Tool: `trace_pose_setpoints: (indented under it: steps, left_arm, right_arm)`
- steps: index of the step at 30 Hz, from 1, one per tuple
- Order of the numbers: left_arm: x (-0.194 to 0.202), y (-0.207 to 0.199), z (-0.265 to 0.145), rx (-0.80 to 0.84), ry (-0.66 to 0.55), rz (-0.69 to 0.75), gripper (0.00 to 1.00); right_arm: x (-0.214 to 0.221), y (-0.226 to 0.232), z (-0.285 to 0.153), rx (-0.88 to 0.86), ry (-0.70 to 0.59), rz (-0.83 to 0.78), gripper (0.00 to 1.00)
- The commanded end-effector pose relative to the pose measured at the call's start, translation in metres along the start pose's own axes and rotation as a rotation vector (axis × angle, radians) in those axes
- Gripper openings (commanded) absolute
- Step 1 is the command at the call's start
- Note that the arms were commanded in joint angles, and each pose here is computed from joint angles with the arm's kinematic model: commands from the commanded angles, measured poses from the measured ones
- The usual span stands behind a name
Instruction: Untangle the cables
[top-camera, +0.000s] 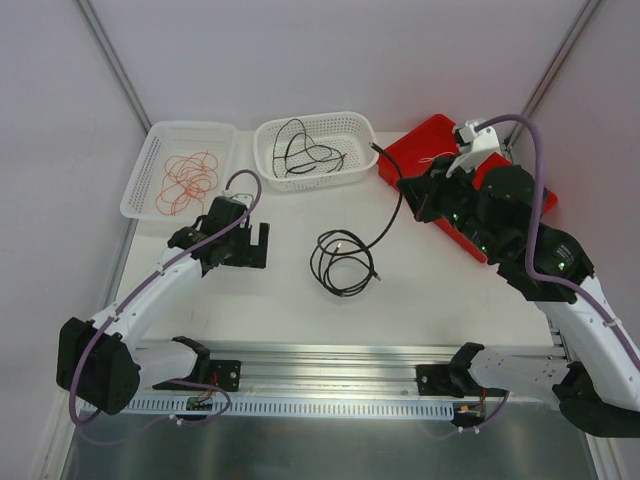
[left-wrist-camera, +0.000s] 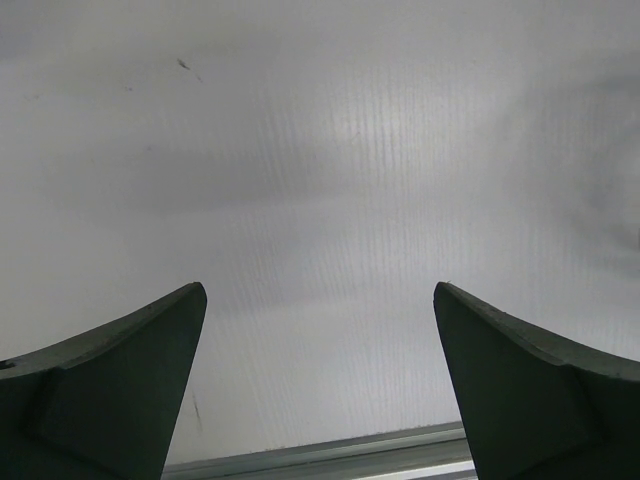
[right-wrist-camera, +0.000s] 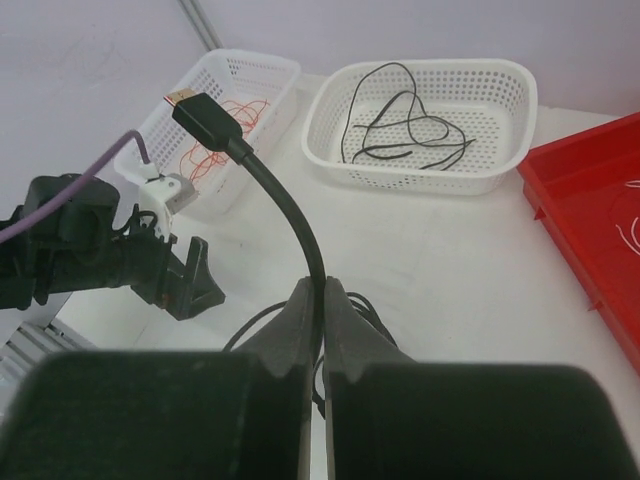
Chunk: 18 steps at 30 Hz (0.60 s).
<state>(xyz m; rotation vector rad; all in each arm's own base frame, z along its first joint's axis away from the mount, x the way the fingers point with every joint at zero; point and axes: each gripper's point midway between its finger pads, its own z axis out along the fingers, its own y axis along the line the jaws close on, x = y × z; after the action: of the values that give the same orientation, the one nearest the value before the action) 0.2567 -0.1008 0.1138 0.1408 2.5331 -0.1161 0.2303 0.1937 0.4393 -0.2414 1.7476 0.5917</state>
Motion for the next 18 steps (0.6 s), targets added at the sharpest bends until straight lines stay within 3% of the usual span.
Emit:
trace_pose_setpoints:
  steps: [1,7,10,18]
  left_arm:
    - [-0.017,-0.034,-0.025,0.197,-0.087,-0.093,0.99]
    - [-0.030,-0.086,-0.044,0.484,-0.191,-0.202,0.93]
    - [-0.022,-0.113,-0.041,0.586,-0.184,-0.180,0.91]
    - [-0.004,-0.153,-0.007,0.663,-0.148,-0.135,0.85]
  right_arm:
    - [-0.001,0.012,0.004,-0.057,-0.005,0.033,0.01]
    - [0.017,0.019,-0.005,-0.125,0.038,0.037,0.01]
    - [0.023,0.021,-0.011,-0.152,0.047,0.031,0.01]
    - [0.026,0.031,-0.030,-0.249,0.036,0.037,0.01]
